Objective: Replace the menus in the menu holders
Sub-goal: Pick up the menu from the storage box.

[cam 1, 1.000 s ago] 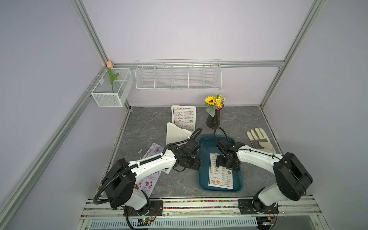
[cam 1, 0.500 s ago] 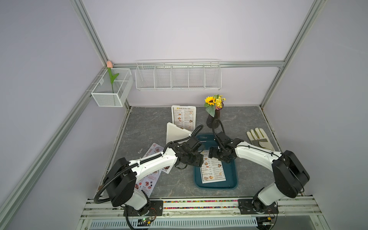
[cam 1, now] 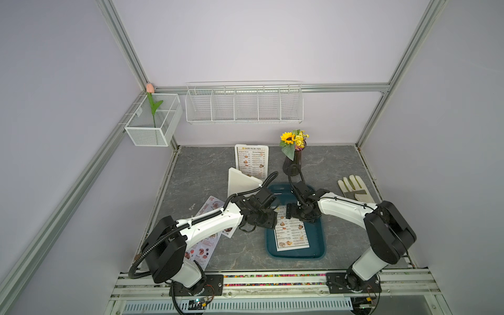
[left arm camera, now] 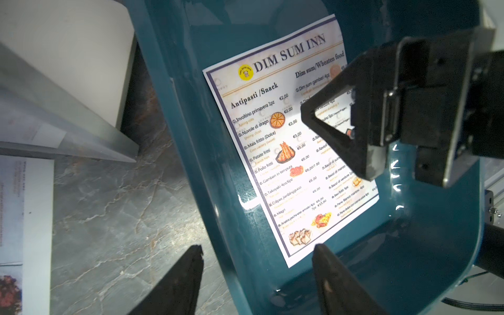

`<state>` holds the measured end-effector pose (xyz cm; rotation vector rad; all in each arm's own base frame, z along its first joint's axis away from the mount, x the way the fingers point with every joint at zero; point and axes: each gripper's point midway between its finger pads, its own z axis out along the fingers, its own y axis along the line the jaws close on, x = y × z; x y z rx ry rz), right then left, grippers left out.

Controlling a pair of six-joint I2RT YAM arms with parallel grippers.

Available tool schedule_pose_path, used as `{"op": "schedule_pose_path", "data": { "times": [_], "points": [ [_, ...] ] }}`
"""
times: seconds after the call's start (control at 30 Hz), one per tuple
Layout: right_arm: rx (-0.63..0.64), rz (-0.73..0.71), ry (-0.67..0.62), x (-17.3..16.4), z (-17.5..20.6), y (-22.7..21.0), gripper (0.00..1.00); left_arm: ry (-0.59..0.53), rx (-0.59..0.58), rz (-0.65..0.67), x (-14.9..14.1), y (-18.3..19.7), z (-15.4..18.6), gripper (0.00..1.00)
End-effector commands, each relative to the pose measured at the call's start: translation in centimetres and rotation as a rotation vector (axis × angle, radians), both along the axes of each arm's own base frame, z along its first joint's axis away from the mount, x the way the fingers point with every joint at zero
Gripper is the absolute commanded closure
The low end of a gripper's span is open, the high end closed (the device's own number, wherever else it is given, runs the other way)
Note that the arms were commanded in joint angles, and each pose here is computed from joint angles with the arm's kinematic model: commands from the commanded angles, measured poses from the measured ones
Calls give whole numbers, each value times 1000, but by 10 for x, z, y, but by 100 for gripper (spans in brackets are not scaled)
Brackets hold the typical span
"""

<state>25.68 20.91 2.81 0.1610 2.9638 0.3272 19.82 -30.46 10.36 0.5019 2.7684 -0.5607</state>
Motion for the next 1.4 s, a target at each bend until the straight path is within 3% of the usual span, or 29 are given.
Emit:
{"op": "schedule_pose_path", "data": {
  "times": [0.0,0.53,0.83,1.1,1.37],
  "points": [
    [60,48,111,-31,-21,18,11,1,-30,15,0,-4,5,34],
    [166,73,116,-44,-3,47,10,-79,4,110,19,5,23,40],
    [289,71,80,-40,17,65,9,-74,16,158,23,7,16,53],
    [285,70,100,-47,8,59,9,-78,95,198,27,18,4,58],
    [285,77,106,-45,7,62,8,-47,90,190,25,11,-10,63]
  ]
}}
